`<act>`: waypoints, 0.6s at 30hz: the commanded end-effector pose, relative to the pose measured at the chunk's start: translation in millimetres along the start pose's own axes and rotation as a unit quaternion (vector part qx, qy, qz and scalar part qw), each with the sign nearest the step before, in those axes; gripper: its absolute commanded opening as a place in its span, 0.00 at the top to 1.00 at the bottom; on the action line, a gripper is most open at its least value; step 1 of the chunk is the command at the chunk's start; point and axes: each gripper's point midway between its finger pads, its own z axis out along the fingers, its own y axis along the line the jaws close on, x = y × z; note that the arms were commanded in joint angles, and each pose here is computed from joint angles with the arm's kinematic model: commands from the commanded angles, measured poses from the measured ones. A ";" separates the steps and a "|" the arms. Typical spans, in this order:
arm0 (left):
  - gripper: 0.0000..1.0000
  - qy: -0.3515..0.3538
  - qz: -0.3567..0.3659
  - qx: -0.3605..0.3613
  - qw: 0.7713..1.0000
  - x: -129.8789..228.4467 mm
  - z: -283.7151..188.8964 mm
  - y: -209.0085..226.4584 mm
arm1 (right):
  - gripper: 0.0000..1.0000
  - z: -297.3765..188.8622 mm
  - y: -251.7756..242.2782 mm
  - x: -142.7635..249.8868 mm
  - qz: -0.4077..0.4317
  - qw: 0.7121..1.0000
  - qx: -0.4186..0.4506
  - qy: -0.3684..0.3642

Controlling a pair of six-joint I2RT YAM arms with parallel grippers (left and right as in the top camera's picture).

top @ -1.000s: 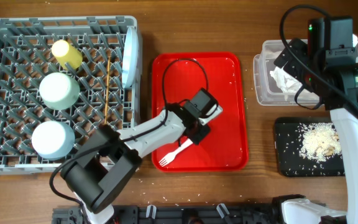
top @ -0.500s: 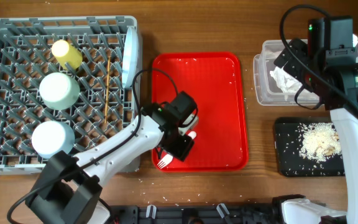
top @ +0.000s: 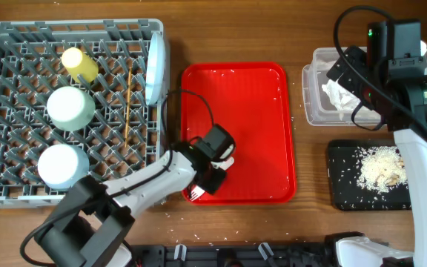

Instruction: Sort waste into correct bins and load items into the dishwasher rack

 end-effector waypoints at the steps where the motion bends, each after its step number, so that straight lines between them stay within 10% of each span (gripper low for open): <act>1: 0.48 0.050 0.045 -0.045 0.997 26.4 24.8 -1.8 | 0.00 1.1 -1.3 -4.0 0.000 1.000 0.007 -0.006; 18: 0.83 0.060 0.034 -0.077 0.995 33.6 29.3 -1.4 | 0.01 1.1 -1.3 -4.0 0.001 1.000 0.007 -0.006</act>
